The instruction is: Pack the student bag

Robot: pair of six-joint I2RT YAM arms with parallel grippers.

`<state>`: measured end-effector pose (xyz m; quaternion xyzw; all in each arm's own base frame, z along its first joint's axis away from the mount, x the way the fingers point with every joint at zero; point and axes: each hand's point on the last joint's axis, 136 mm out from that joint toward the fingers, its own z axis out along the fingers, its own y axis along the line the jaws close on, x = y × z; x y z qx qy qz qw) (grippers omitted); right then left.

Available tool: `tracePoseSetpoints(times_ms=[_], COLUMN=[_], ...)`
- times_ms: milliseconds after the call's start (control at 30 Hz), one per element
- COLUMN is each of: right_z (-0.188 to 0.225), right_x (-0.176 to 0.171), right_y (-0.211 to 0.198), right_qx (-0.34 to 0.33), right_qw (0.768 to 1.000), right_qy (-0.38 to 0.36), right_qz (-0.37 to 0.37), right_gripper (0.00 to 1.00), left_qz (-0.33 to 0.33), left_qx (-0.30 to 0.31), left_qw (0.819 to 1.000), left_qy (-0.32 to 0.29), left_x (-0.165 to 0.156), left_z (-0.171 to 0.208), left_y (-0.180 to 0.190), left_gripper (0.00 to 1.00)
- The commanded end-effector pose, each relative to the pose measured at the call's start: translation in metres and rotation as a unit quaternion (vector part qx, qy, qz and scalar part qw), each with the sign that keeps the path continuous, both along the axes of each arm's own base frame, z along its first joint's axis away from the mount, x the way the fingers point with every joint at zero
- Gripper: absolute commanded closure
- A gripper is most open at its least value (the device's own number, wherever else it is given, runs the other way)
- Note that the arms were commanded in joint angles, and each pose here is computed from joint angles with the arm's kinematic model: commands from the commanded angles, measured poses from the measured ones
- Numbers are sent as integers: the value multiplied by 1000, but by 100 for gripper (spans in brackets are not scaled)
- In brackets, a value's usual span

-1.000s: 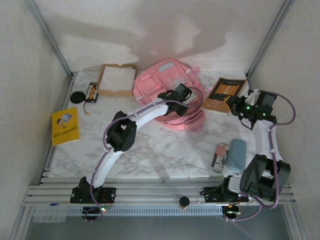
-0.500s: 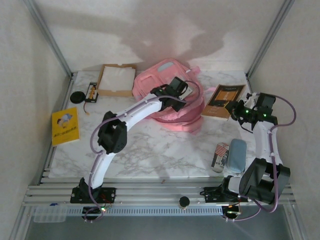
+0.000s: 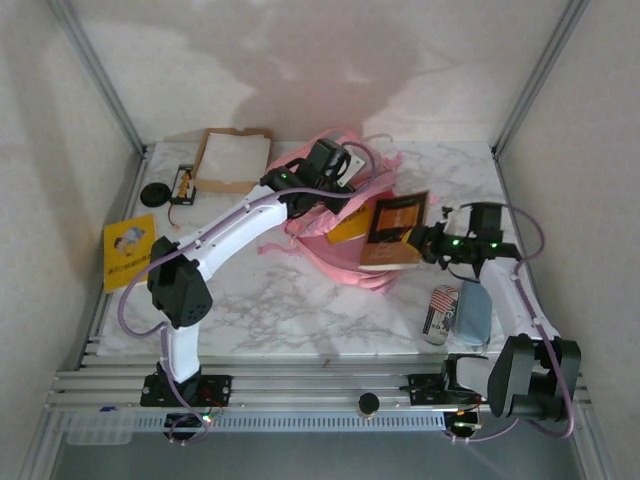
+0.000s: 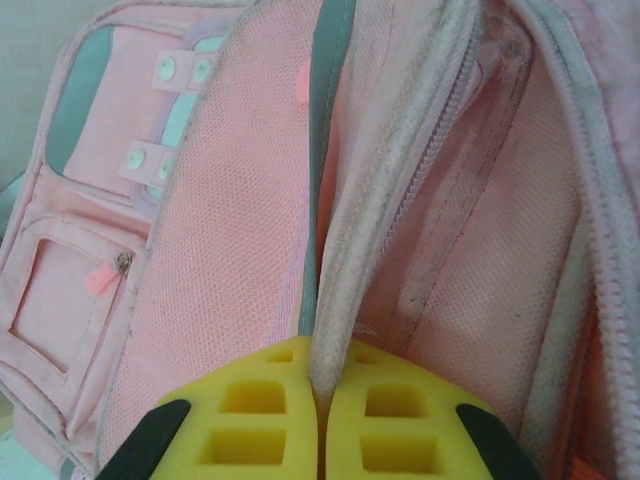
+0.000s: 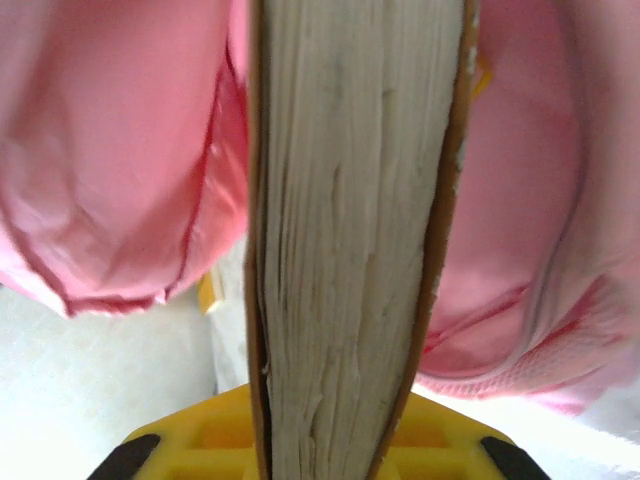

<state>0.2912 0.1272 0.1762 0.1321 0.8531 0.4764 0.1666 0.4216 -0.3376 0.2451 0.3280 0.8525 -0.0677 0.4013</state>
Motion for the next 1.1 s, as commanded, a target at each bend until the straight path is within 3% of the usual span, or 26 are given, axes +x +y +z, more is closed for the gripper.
tracePoseSetpoints(times_ms=[0,300,400,467,500,667,867,1067], right_z=[16,-18,-41,-56,-65,-75,-66,-66], right_x=[16,85,113,126,129,119,97,54], right_y=[33,90,91,88,84,61,16,47], right_qx=[54,58,25,0,-17,-81,-210,-194], right_qw=[996,989,990,991,992,990,976,980], right_qy=[-58,-86,-88,-79,-67,-48,-39,-10], right_qz=[45,109,108,109,107,107,36,36], right_gripper=[100,98,82,60,56,28,15,16], left_qz=[-8,-11,-10,-6,-2,7,10,0], left_qx=[-52,-79,-80,-75,-74,-74,-82,-95], left_qw=[998,996,996,996,996,996,995,995], left_qy=[-41,-49,-47,-48,-49,-49,-46,-41], left_x=[-8,-17,-16,-15,-13,-7,-4,-5], left_z=[51,64,63,61,61,59,56,56], left_y=[0,3,2,3,4,9,10,5], left_gripper=[100,100,100,100,100,100,100,100])
